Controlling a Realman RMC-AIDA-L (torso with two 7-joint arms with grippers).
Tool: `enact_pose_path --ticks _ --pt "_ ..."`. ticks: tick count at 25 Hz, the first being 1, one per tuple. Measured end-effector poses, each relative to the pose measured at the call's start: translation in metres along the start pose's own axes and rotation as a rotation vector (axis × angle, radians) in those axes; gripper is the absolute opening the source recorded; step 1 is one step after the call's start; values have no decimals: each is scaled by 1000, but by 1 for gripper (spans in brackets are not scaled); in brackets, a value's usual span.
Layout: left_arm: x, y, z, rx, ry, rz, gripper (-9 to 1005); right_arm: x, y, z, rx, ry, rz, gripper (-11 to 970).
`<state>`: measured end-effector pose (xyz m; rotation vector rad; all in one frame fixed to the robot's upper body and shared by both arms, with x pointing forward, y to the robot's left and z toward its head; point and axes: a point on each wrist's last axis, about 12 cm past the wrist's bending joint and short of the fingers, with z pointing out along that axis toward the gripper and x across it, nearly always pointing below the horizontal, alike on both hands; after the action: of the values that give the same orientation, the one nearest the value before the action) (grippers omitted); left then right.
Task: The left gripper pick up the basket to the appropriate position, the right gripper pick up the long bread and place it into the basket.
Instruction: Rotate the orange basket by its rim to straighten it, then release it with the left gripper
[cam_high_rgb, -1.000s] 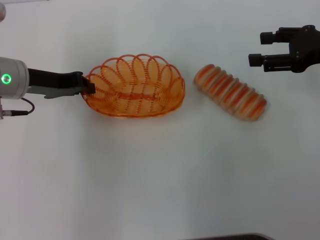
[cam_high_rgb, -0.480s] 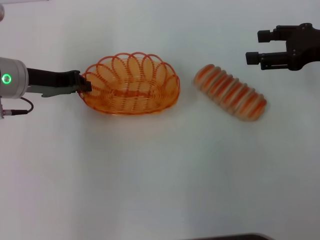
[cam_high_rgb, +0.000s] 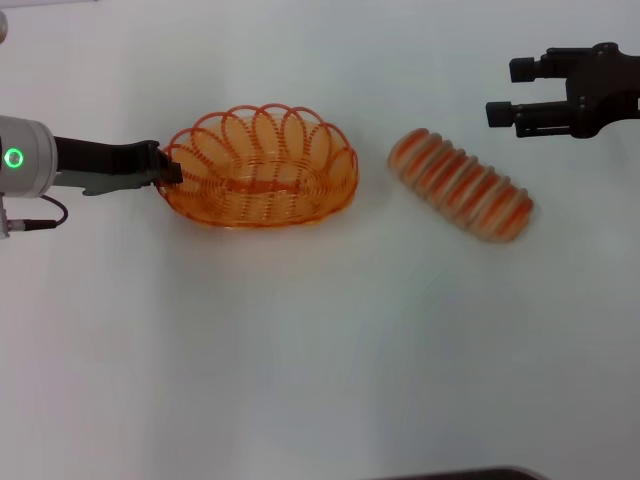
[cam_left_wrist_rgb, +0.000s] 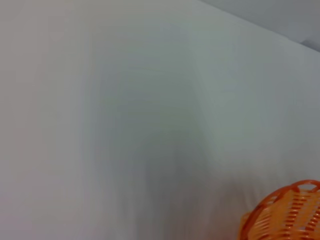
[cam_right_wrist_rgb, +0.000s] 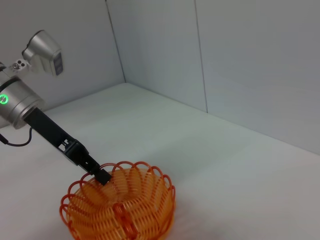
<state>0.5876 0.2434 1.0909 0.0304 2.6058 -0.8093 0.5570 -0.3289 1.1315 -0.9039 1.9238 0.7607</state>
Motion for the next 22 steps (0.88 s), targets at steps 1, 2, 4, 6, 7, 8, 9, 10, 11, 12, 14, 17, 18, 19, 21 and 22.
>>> enact_pose_path --ticks 1,2,4,6,7,8,9,10,11,12,14,17,18,19,21,22 --pt "0 0 0 0 0 0 138 0 0 0 0 0 0 798" --pt "0 0 0 -1 -2 0 139 0 0 0 0 0 0 798" --pt "0 0 0 -2 -7 0 142 0 0 0 0 0 0 798" --pt "0 0 0 -3 -8 1 144 0 0 0 0 0 1 798" --pt "0 0 0 -3 -7 3 146 1 0 0 1 0 1 798" --pt "0 -1 0 -4 -5 6 147 1 0 0 1 1 2 798" --pt "0 -2 1 -4 -1 10 148 1 0 -1 1 1 3 798" --pt "0 -3 1 -4 1 13 149 1 0 -1 1 1 3 798" --pt "0 -4 2 -4 5 17 151 1 0 -1 0 1 3 798" --pt "0 -5 2 -4 8 21 152 1 1 -1 -1 1 4 798" --pt "0 -6 3 -5 9 25 192 1 1 -1 -2 1 4 798" --pt "-1 -6 2 -3 7 24 251 2 1 -1 -1 1 6 798" --pt "-1 -6 1 1 6 26 271 2 1 -2 0 2 6 798" --pt "-1 -7 0 4 4 29 291 2 1 -2 0 2 7 798" --pt "-3 -7 -3 9 -11 38 330 3 1 -2 3 1 7 798" --pt "-3 -7 -3 9 -11 38 350 3 1 -2 3 1 8 798"
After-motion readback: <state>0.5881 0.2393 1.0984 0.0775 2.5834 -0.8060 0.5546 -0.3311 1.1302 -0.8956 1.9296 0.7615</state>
